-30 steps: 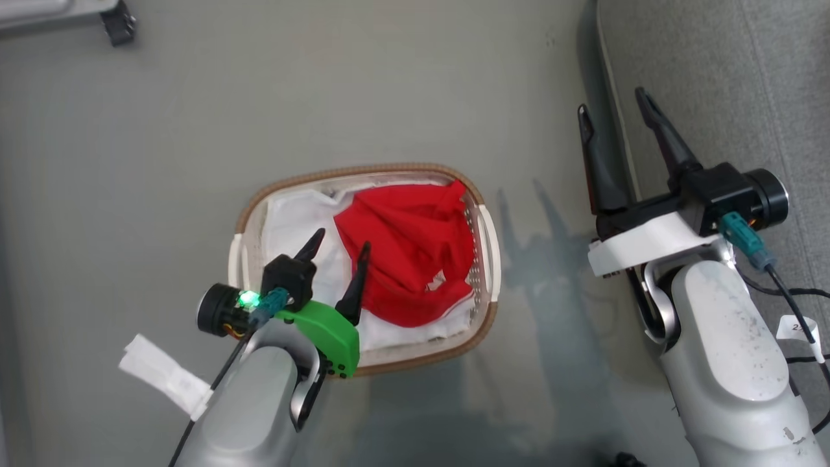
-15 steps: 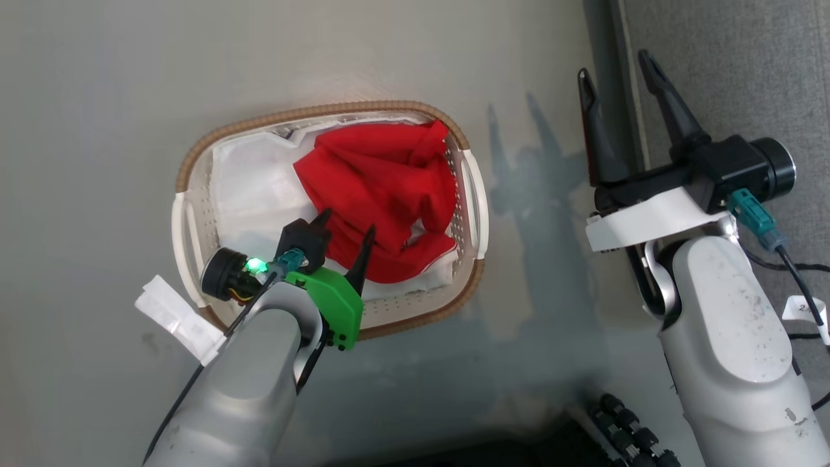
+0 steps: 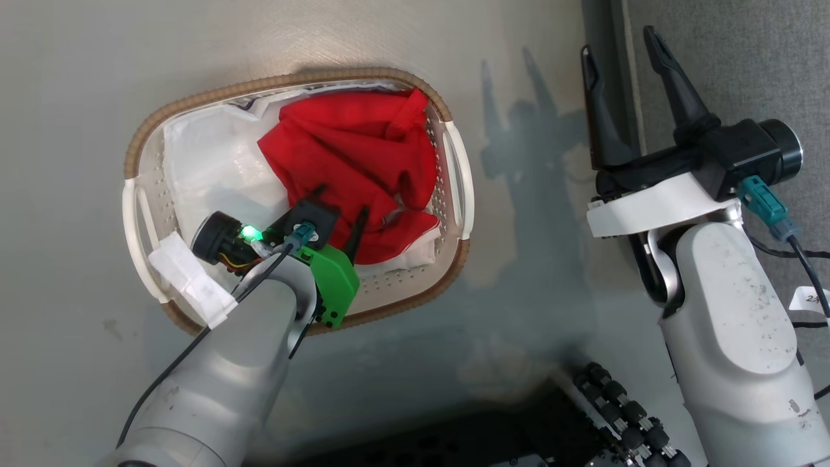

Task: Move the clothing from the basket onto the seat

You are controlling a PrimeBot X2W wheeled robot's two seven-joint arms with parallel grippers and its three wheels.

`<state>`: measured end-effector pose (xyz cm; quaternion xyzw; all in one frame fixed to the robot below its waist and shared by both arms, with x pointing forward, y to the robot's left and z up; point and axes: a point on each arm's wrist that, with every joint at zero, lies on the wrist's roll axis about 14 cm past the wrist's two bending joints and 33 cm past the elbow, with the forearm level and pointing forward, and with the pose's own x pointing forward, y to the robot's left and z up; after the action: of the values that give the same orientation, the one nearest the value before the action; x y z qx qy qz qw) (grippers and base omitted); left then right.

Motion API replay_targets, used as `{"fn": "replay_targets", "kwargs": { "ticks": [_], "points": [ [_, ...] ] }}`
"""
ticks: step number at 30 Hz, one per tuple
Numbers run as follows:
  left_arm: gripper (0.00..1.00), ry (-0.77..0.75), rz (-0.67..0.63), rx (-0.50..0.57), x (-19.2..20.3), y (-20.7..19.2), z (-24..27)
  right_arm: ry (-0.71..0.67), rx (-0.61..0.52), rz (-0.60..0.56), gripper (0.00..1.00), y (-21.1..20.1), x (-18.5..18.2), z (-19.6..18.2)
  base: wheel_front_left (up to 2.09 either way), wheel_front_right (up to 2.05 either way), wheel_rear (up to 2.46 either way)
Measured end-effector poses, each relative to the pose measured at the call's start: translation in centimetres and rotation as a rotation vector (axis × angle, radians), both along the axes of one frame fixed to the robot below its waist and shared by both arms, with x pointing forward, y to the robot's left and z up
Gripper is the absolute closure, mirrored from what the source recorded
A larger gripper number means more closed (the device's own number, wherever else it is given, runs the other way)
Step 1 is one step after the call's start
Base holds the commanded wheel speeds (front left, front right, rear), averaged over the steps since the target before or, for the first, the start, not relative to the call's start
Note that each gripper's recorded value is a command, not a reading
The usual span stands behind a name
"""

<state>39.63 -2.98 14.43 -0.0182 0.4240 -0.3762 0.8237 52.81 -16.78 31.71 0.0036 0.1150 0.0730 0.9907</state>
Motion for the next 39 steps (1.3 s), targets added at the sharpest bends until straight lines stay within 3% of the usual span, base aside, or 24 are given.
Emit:
{"fn": "replay_targets", "kwargs": {
  "ticks": [12, 24, 39],
  "points": [
    [0.00, -0.012, -0.005, 0.060, 1.0, 0.7, -1.8, 0.037, 0.001, -0.006, 0.00, -0.3, -0.5, -1.6, 0.00, 0.00, 0.00],
    [0.00, 0.037, 0.118, 0.127, 1.5, 3.1, -3.5, 0.065, 0.011, -0.001, 0.00, 0.1, -0.6, -3.1, 0.00, 0.00, 0.00],
    [0.00, 0.138, 0.213, 0.082, 1.5, 2.7, -4.8, 0.088, 0.011, 0.002, 0.00, 0.1, -0.7, -4.4, 0.00, 0.00, 0.00]
  ]
}}
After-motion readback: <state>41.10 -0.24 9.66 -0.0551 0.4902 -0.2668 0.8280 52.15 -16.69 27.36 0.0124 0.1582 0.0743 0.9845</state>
